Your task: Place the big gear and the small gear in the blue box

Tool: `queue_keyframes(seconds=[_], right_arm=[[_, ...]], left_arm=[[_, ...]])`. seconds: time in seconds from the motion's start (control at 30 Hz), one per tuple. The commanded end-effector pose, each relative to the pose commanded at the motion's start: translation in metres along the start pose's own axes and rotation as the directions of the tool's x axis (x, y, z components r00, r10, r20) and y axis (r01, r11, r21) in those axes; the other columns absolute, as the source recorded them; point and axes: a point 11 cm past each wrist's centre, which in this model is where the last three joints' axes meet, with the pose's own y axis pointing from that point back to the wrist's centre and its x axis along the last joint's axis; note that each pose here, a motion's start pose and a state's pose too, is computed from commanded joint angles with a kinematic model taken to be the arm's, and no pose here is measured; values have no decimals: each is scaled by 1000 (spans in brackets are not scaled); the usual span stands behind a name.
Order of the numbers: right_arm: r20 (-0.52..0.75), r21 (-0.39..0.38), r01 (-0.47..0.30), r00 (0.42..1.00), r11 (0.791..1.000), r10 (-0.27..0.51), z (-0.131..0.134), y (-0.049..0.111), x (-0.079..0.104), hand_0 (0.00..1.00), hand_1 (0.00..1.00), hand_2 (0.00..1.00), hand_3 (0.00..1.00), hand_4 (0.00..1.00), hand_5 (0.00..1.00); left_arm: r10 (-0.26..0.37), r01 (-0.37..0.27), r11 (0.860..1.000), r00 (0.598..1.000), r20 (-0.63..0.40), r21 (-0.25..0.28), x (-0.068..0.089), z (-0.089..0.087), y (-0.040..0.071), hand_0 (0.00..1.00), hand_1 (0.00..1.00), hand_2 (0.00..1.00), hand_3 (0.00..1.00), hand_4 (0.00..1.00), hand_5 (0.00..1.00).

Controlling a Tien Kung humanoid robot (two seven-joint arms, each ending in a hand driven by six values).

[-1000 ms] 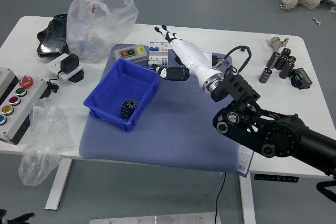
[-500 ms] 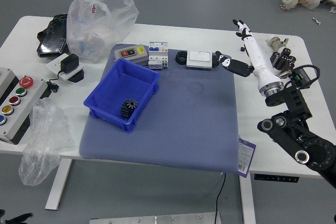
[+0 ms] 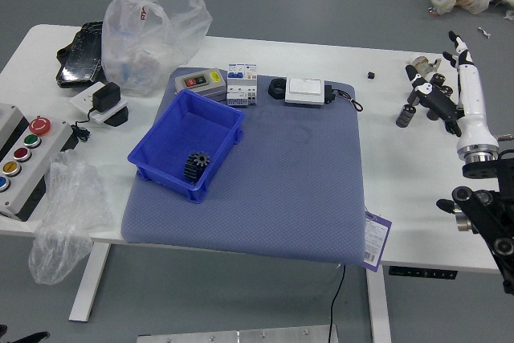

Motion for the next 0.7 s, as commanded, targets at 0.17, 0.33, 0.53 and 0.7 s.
queue_keyframes(seconds=[0.17, 0.33, 0.53, 0.7], right_arm=[[74, 2, -20, 997, 1000, 20, 0, 2, 0, 753, 830, 998, 998, 929, 710], [110, -9, -11, 994, 1000, 12, 1, 4, -8, 753, 830, 998, 998, 929, 710], [151, -12, 20, 988, 1000, -18, -6, 3, -20, 697, 734, 998, 998, 932, 730], [175, -35, 49, 984, 998, -42, -5, 14, -21, 688, 707, 998, 998, 926, 736]], left_arm=[[-4, 4, 1000, 1000, 4, -11, -2, 4, 1, 625, 369, 451, 703, 742, 512], [-12, 12, 1000, 1000, 3, -21, -7, 6, 1, 625, 369, 451, 703, 742, 512], [-9, 9, 1000, 1000, -1, -10, -3, 4, 1, 624, 327, 437, 702, 742, 513], [4, -4, 1000, 1000, -2, -23, 7, 0, -1, 622, 304, 414, 702, 742, 516]])
